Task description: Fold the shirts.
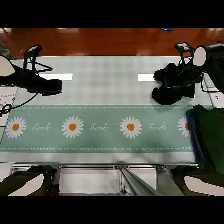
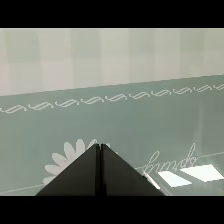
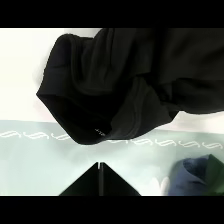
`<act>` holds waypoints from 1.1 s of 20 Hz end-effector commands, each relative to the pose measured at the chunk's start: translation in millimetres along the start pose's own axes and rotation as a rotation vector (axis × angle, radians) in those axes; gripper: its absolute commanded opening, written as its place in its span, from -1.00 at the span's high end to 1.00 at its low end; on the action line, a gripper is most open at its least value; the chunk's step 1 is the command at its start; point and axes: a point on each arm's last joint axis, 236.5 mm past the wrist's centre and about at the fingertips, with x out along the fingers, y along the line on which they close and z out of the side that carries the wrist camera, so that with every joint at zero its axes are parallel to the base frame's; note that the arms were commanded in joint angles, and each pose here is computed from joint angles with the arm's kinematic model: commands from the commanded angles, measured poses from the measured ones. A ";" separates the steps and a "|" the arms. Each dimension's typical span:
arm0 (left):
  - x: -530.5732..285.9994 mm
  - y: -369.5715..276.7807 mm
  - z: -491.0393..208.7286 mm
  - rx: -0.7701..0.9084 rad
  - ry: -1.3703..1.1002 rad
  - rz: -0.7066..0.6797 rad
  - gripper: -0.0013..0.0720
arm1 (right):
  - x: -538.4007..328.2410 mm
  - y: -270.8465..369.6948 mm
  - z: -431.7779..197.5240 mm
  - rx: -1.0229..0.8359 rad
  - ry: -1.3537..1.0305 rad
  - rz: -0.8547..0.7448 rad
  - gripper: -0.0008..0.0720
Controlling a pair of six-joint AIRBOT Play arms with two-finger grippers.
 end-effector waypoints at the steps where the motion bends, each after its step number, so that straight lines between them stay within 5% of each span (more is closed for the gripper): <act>1: -1.5 -0.2 27.0 -0.001 -0.114 0.000 0.91 | -0.3 1.6 12.8 0.000 -0.054 0.006 0.91; 5: -13.0 -7.7 77.9 -0.014 -0.335 -0.030 0.91 | -10.8 7.2 70.9 0.002 -0.304 0.031 0.89; 6: -22.0 -6.3 99.4 -0.017 -0.433 -0.028 0.87 | -17.5 3.6 89.3 0.017 -0.386 0.025 0.57; 7: -33.2 -3.6 120.4 -0.022 -0.532 -0.025 0.54 | -23.5 1.1 103.0 0.030 -0.448 0.024 0.08; 8: -43.4 0.7 136.4 -0.029 -0.611 -0.019 -0.09 | -30.1 -4.8 113.0 0.031 -0.492 0.012 -0.17; 9: -53.1 8.0 149.9 -0.036 -0.678 -0.007 -0.42 | -35.4 -16.9 119.1 0.044 -0.518 -0.019 -0.17; 14: -42.0 93.7 117.9 -0.187 -0.522 0.100 -0.42 | 6.4 -105.2 86.6 0.292 -0.359 -0.105 -0.17; 17: -5.3 115.8 58.8 -0.193 -0.253 0.116 -0.41 | 77.1 -72.4 67.0 0.289 -0.183 0.078 -0.17; 22: 17.8 126.3 28.9 -0.218 -0.169 0.132 -0.42 | 151.9 -48.1 35.0 0.308 0.011 0.122 -0.17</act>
